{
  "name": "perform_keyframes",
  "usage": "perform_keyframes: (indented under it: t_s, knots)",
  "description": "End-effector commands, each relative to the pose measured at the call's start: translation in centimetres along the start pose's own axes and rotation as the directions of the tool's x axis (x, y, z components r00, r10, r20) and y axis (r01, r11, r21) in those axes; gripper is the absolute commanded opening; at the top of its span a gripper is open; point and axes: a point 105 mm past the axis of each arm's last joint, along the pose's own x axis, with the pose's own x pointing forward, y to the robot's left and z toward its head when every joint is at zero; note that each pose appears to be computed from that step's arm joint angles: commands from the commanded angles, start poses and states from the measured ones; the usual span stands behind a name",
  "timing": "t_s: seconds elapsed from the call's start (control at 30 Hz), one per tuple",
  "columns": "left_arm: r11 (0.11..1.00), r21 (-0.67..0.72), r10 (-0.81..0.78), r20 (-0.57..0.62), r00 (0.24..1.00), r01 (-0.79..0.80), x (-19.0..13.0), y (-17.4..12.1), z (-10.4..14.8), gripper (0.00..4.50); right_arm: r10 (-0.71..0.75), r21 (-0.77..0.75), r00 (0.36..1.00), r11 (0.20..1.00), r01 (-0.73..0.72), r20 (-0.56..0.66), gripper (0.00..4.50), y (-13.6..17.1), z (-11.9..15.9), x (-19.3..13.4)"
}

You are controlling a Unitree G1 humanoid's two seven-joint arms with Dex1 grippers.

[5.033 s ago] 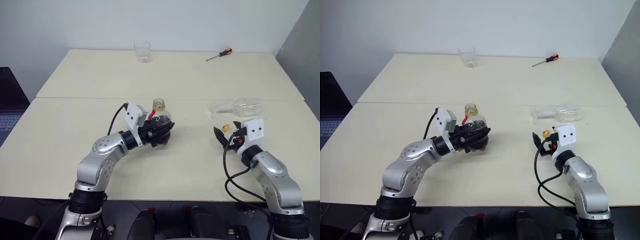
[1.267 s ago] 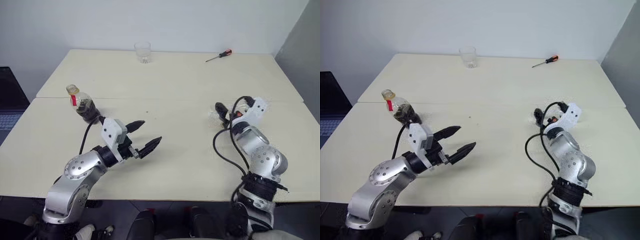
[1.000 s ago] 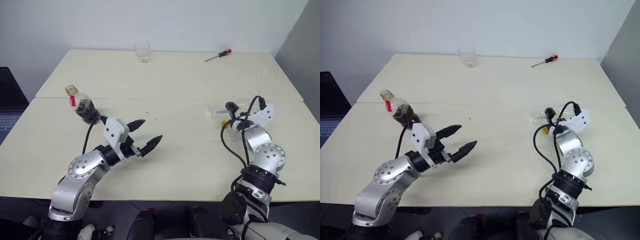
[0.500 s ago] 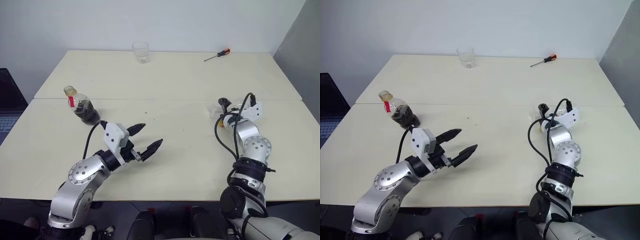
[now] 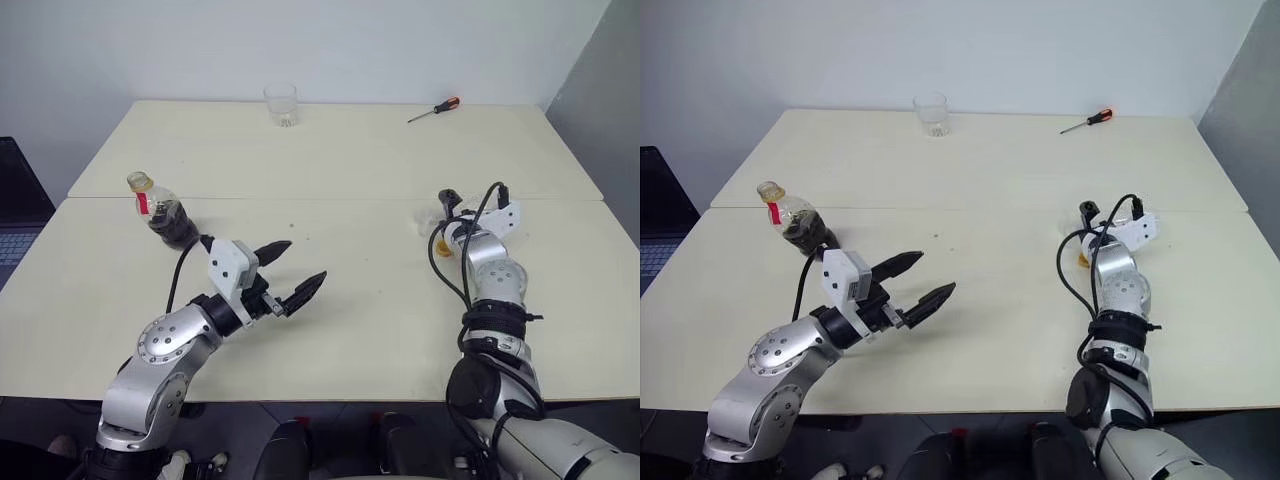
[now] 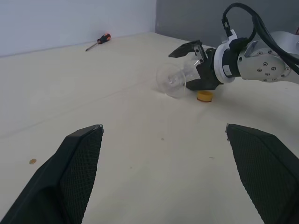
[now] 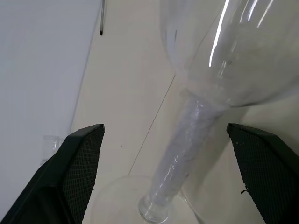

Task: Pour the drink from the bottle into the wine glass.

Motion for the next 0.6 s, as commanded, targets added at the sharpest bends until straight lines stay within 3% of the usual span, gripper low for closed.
perform_keyframes:
  t_s: [0.03,0.23,0.6]
  knots:
    - [1.0,0.023,-0.013,0.036,0.999,0.012,0.19,-0.13,1.06,4.45,0.02,-0.014,1.0,1.0,-0.02,0.015,4.5,0.87,0.15,0.45]
    - [1.0,0.027,-0.016,0.041,0.999,0.015,0.43,0.06,1.29,4.45,0.008,-0.024,1.0,1.0,-0.007,0.027,4.5,0.67,0.3,0.86]
    - [1.0,0.021,-0.015,0.04,0.999,0.014,0.41,0.22,1.19,4.5,0.002,-0.03,0.999,1.0,-0.001,0.04,0.85,0.45,0.7,0.9]
